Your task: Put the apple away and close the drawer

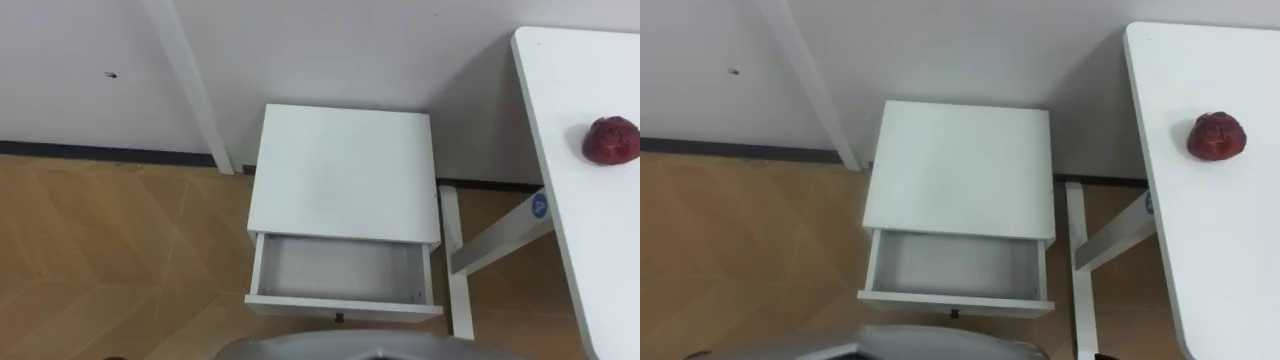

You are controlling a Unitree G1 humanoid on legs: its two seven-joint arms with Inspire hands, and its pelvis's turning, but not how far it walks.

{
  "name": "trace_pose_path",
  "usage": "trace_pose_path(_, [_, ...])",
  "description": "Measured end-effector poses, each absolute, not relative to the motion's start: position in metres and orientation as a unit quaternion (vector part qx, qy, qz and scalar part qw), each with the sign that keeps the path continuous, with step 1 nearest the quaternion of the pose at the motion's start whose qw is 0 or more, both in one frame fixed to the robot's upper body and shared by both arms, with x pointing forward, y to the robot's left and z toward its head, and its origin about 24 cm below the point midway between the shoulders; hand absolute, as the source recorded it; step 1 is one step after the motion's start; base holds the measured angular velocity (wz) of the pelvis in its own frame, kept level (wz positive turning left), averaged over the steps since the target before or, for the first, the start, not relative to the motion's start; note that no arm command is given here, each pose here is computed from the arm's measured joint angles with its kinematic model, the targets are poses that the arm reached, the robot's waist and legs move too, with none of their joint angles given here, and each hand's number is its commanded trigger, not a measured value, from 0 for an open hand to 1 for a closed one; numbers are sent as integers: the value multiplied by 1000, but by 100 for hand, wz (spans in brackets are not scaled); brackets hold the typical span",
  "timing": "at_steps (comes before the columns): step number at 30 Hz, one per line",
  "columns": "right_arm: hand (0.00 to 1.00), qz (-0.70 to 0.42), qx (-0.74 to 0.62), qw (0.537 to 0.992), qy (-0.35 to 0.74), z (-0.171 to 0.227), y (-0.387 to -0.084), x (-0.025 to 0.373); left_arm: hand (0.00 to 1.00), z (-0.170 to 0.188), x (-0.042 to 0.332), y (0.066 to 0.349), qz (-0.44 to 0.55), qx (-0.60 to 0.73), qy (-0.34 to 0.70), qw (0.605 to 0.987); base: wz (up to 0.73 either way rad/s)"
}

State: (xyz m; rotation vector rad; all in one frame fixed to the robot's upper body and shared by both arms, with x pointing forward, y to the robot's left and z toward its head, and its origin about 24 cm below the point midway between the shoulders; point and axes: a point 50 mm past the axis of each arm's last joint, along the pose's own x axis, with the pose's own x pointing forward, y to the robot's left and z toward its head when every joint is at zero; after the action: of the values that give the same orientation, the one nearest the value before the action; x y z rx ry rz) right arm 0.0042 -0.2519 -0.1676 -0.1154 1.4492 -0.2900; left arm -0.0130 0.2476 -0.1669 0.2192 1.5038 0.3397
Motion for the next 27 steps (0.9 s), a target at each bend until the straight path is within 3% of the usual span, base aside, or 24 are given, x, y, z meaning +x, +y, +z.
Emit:
trace_pose_path(6, [0,-155,-39,745,648,-167,-254,13,0,-167,-8,248,153,100,672,717,-6])
trace_pose_path(12, [0,-277,65,728,623,-167,-253,8,0,-166,-9,249,162,105,672,715,-4])
trace_pose_path(18, [0,-487,250,647,530,-163,-269,-7,0,-163,-21,258,206,87,673,705,-5])
trace_pose_path(23, [0,-659,429,510,349,-155,-290,-7,0,-159,-29,270,257,61,659,704,-24])
trace_pose_path(27, [0,-707,475,447,274,-149,-301,-8,0,-156,-28,278,269,64,652,706,-16])
